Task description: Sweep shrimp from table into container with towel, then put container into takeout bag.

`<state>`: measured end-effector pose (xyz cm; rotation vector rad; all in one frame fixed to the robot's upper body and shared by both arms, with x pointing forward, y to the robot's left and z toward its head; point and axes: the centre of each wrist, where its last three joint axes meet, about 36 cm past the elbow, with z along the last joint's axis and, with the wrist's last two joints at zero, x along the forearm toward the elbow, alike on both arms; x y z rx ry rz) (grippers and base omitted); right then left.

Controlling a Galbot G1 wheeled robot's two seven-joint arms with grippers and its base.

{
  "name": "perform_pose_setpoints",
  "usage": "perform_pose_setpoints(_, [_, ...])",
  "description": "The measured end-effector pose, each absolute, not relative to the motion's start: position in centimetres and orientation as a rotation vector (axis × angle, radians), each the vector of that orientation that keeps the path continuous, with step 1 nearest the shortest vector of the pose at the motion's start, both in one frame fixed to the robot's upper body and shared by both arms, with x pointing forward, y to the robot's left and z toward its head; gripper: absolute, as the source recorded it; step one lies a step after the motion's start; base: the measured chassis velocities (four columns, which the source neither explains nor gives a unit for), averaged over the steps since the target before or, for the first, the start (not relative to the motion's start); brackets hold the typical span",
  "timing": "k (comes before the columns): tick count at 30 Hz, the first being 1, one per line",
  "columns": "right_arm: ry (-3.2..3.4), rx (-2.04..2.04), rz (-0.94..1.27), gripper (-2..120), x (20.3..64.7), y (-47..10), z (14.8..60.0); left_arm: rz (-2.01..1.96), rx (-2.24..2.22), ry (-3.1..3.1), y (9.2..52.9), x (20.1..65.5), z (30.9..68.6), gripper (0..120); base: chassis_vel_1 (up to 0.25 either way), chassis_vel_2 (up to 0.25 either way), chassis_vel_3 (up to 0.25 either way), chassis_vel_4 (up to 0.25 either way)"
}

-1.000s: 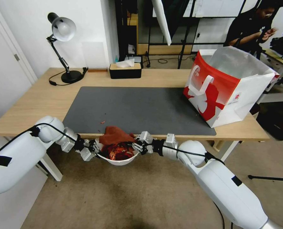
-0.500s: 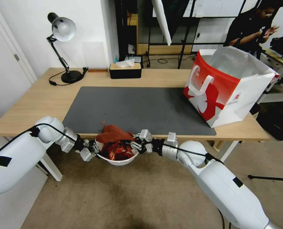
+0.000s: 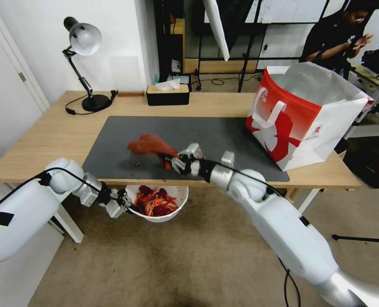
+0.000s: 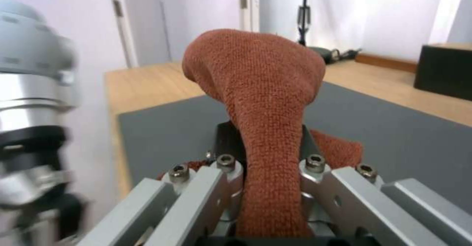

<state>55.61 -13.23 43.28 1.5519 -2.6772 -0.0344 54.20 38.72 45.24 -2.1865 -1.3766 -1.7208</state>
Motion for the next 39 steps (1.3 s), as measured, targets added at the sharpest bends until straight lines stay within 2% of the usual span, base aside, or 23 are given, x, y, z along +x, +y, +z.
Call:
perform_pose_setpoints(4, [-2.653, 1.545, -0.004, 6, 58.0, -11.8, 42.9, -1.719, -2.182, -1.378, 39.0, 54.0, 45.2, 0, 0.000, 0.000, 0.000, 0.000])
perform_pose_setpoints(8, [-2.611, 1.575, 0.122, 6, 61.7, -10.3, 43.3, -1.713, -2.174, -1.382, 39.6, 53.7, 45.1, 0, 0.000, 0.000, 0.000, 0.000])
perform_pose_setpoints(16, [-2.520, 1.630, 0.285, 6, 64.7, -10.5, 42.8, -1.712, -2.170, -1.391, 39.9, 53.6, 45.0, 0, 0.000, 0.000, 0.000, 0.000])
perform_pose_setpoints(27, [-2.384, 1.766, 0.301, 6, 65.3, -11.6, 42.6, -1.717, -2.164, -1.400, 39.9, 53.9, 45.2, 0, 0.000, 0.000, 0.000, 0.000])
perform_pose_setpoints(39, [-2.275, 1.858, 0.271, 6, 63.1, -12.9, 41.0, -1.713, -2.166, -1.403, 40.0, 53.9, 45.1, 0, 0.000, 0.000, 0.000, 0.000])
